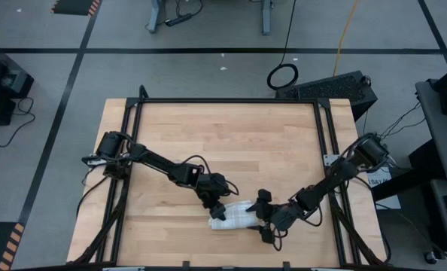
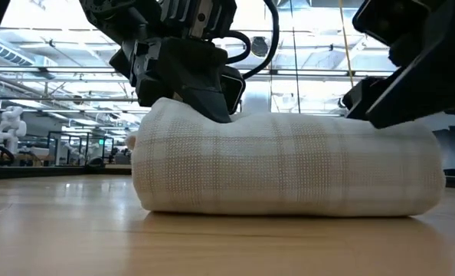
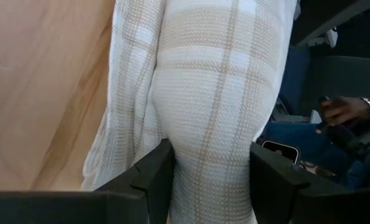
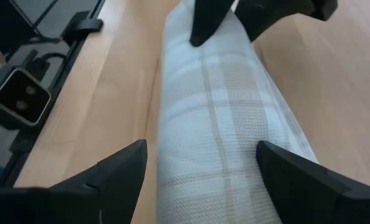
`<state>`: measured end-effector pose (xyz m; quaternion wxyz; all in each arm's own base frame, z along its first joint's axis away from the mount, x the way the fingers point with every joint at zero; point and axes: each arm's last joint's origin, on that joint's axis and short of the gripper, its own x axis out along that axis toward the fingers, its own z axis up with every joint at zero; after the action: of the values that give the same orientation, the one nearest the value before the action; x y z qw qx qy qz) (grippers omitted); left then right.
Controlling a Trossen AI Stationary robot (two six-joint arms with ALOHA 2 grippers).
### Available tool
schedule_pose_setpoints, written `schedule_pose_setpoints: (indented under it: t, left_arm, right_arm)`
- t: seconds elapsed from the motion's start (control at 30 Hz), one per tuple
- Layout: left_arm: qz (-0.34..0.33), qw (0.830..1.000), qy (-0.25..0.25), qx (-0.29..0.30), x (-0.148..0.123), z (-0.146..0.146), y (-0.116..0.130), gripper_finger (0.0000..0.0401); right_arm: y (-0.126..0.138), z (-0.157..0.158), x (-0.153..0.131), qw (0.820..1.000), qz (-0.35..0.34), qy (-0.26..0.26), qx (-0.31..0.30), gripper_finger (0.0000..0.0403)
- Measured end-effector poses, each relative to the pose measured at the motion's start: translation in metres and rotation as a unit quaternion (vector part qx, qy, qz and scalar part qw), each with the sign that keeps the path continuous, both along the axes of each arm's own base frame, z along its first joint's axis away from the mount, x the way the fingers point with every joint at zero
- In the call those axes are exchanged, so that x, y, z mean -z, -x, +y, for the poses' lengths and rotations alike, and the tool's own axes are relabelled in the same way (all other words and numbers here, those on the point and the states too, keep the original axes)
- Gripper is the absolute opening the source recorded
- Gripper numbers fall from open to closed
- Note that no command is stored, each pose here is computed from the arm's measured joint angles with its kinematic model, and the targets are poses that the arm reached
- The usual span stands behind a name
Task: Roll towel
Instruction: Roll the towel
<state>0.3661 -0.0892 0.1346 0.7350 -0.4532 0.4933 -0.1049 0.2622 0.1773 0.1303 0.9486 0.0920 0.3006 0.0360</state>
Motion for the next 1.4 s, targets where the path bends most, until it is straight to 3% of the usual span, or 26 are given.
schedule_pose_setpoints:
  t: [0.23,0.57,0.77,0.87,1.03,1.23,1.4]
  left_arm:
    - [-0.009,1.000,-0.006,0.011,-0.002,0.004,0.000,0.0182]
    - [0.015,0.998,-0.054,0.015,-0.030,0.032,0.019,0.0237]
    - [-0.034,0.996,-0.079,0.015,-0.056,0.050,0.025,0.0251]
    - [-0.099,0.987,-0.124,0.028,-0.078,0.052,0.031,0.0251]
    - [-0.187,0.956,-0.209,0.087,-0.102,0.018,0.044,0.0258]
    - [-0.218,0.929,-0.279,0.107,-0.093,-0.031,0.048,0.0312]
    - [-0.224,0.903,-0.350,0.106,-0.073,-0.053,0.045,0.0367]
  right_arm:
    - [-0.003,0.000,0.009,1.000,0.008,-0.023,0.012,0.0297]
    - [-0.004,0.000,0.014,0.999,0.021,-0.027,0.016,0.0297]
    - [-0.003,-0.002,0.016,0.999,0.030,-0.018,0.017,0.0297]
    - [-0.003,-0.002,0.016,0.999,0.030,-0.017,0.017,0.0297]
    - [-0.003,-0.002,0.016,0.999,0.031,-0.016,0.017,0.0297]
    - [-0.003,-0.002,0.017,0.999,0.032,-0.015,0.017,0.0297]
    - [-0.003,-0.003,0.017,0.999,0.032,-0.014,0.016,0.0297]
